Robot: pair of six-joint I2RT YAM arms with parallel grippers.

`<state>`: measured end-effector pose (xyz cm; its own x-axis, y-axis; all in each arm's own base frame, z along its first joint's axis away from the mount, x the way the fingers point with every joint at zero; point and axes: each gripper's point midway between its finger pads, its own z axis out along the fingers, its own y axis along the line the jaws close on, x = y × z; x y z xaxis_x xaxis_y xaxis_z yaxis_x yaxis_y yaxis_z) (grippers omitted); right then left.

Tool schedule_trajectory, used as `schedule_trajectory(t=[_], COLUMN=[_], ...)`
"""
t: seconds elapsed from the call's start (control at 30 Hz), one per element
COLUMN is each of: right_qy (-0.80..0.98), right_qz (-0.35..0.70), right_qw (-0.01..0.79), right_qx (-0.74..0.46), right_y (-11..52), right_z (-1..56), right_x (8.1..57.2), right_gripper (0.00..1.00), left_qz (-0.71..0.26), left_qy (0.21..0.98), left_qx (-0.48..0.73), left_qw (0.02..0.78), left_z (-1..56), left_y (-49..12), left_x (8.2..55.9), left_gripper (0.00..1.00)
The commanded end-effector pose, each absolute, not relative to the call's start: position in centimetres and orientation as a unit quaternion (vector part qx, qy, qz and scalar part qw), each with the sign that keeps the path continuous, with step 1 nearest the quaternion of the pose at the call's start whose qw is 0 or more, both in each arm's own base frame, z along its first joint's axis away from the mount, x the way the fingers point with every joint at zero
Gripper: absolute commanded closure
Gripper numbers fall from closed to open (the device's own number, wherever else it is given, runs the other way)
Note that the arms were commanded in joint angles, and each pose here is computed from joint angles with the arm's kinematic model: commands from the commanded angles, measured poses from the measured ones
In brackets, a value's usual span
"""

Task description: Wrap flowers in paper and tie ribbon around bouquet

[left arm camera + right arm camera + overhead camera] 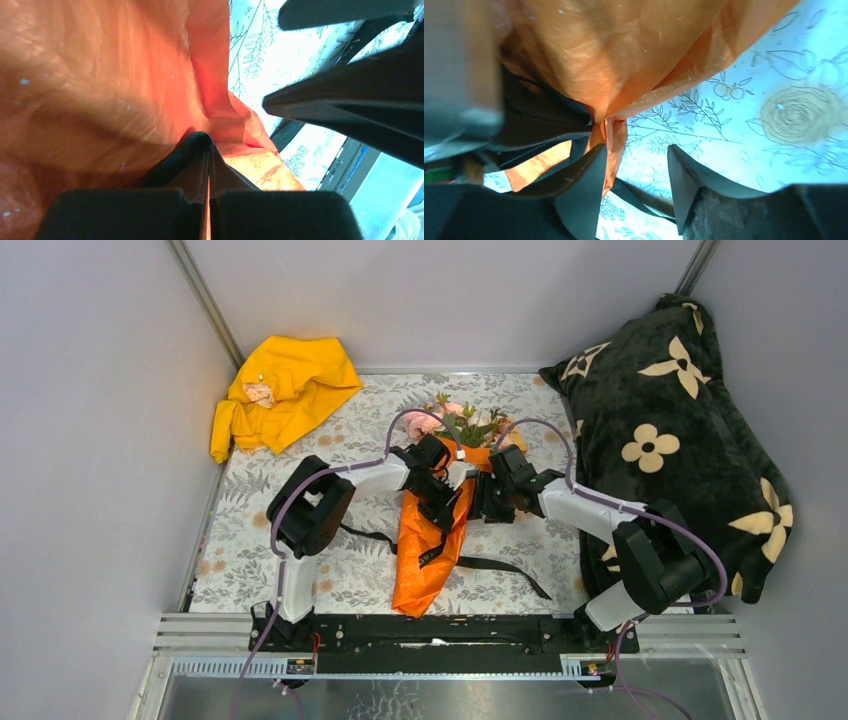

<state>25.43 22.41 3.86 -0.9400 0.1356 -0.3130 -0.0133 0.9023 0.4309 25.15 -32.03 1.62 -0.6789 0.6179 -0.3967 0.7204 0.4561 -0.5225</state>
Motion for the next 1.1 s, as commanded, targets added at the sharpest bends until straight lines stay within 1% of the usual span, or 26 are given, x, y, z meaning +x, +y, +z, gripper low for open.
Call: schedule_trajectory(t=[0.0, 0.1, 0.13, 0.17, 0.2, 0.23, 0.27, 0.3, 0.43, 0.53, 0.6, 0.7, 0.77, 1.07], right_qy=[0.962, 0.96, 0.957, 0.954, 0.947, 0.942, 0.94, 0.935, 0.934, 0.914, 0.908, 0.919, 0.925, 0.935], right_qz=[0.143, 0.1, 0.084, 0.066, 0.052, 0.039, 0.027, 0.035, 0.113, 0.17, 0.195, 0.178, 0.17, 0.096], right_qw=[0.234, 0.261, 0.272, 0.286, 0.303, 0.313, 0.31, 0.309, 0.249, 0.224, 0.202, 0.163, 0.151, 0.148], right_qx=[0.014, 0.034, 0.045, 0.063, 0.089, 0.115, 0.141, 0.171, 0.231, 0.292, 0.31, 0.311, 0.303, 0.307], right_y=[20.1, 17.5, 16.5, 15.3, 14.2, 13.2, 12.2, 12.1, 14.2, 15.8, 16.8, 17.2, 17.5, 15.3], right_z=[7.8, 9.4, 10.0, 10.7, 11.4, 12.0, 12.3, 12.8, 12.2, 10.7, 9.4, 7.3, 6.7, 2.5], right_x=[26.5, 26.0, 25.9, 25.6, 25.6, 25.3, 24.5, 24.2, 20.6, 18.7, 17.6, 16.4, 16.1, 15.2], right_gripper=[0.42, 0.36, 0.32, 0.29, 0.22, 0.2, 0.1, 0.09, 0.08, 0.08, 0.1, 0.11, 0.11, 0.11], left_qz=[-0.318, -0.317, -0.316, -0.317, -0.316, -0.316, -0.314, -0.314, -0.315, -0.314, -0.315, -0.315, -0.314, -0.318], left_qy=[0.861, 0.862, 0.862, 0.862, 0.862, 0.862, 0.862, 0.862, 0.861, 0.86, 0.86, 0.861, 0.861, 0.857], left_qx=[0.392, 0.391, 0.391, 0.39, 0.391, 0.391, 0.391, 0.392, 0.392, 0.393, 0.393, 0.392, 0.392, 0.394], left_qw=[0.066, 0.066, 0.066, 0.066, 0.068, 0.069, 0.072, 0.073, 0.077, 0.08, 0.08, 0.08, 0.082, 0.094], left_z=[-0.8, -1.0, -1.0, -0.9, -0.9, -0.8, -0.7, -0.6, -0.2, -0.1, -0.1, 0.0, 0.1, 0.9], left_y=[-31.1, -31.1, -31.1, -31.1, -31.1, -31.0, -31.0, -31.0, -31.0, -31.0, -31.0, -31.1, -31.0, -31.3], left_x=[24.9, 24.8, 24.8, 24.8, 24.8, 24.9, 25.0, 25.0, 25.0, 25.0, 25.0, 25.0, 25.1, 25.4], left_gripper=[1.0, 1.0, 1.0, 1.0, 1.0, 1.0, 1.0, 1.0, 1.0, 1.0, 1.0, 1.0, 1.0, 1.0])
